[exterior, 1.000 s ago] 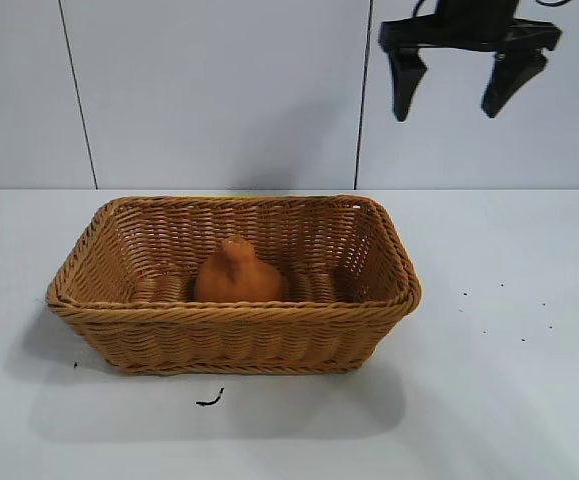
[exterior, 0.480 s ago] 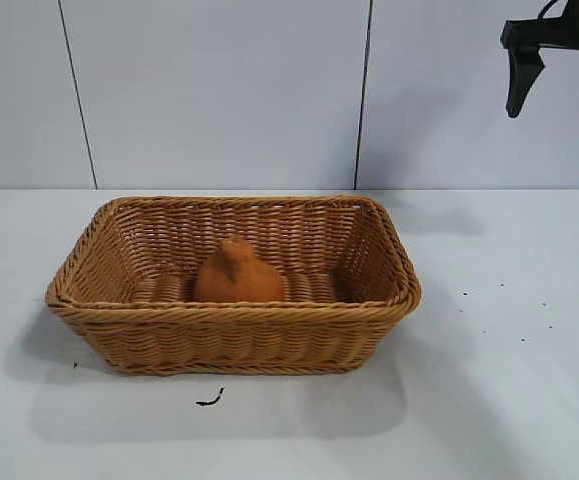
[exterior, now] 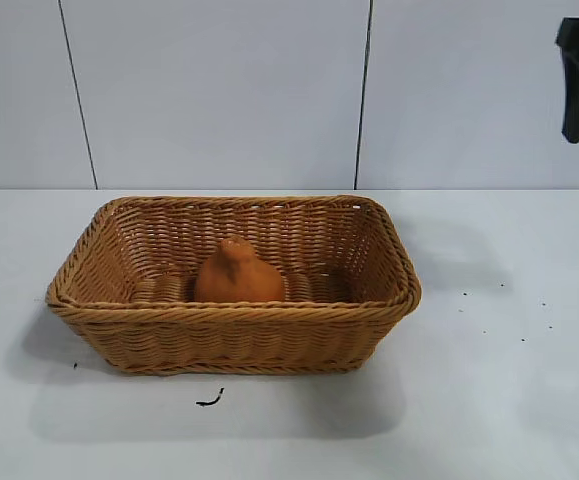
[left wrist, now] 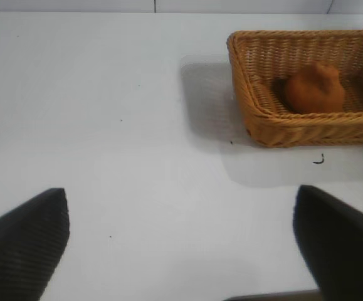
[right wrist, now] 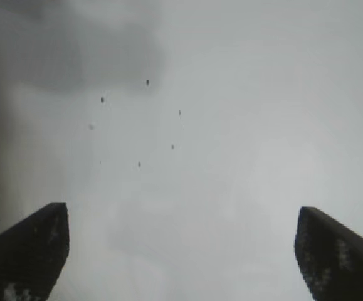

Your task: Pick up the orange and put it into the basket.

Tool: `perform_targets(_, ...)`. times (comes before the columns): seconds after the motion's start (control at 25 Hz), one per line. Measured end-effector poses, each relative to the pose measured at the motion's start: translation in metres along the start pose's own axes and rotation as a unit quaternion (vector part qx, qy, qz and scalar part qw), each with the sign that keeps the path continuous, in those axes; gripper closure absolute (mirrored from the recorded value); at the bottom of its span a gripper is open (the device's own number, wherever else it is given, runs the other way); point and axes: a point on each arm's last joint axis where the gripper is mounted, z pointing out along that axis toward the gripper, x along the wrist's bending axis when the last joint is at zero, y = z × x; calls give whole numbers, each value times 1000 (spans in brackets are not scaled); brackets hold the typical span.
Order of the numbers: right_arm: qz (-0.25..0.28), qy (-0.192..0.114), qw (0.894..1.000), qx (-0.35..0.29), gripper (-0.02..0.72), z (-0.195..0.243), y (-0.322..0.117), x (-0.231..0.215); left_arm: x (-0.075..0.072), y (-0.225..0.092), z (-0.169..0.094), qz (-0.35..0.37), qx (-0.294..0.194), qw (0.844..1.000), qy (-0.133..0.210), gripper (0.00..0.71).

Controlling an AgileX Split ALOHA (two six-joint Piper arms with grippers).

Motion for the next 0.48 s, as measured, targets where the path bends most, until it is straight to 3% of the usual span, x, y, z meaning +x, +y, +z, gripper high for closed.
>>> perform_targets(0.32, -5, 4, 999, -44, 29, -45, -134, 0, 0, 0, 0, 0, 0, 1000, 0, 14)
perform_targets(0.48, -5, 5, 992, -126, 29, -54, -196, -1, 0, 0, 0, 0, 0, 1000, 0, 14)
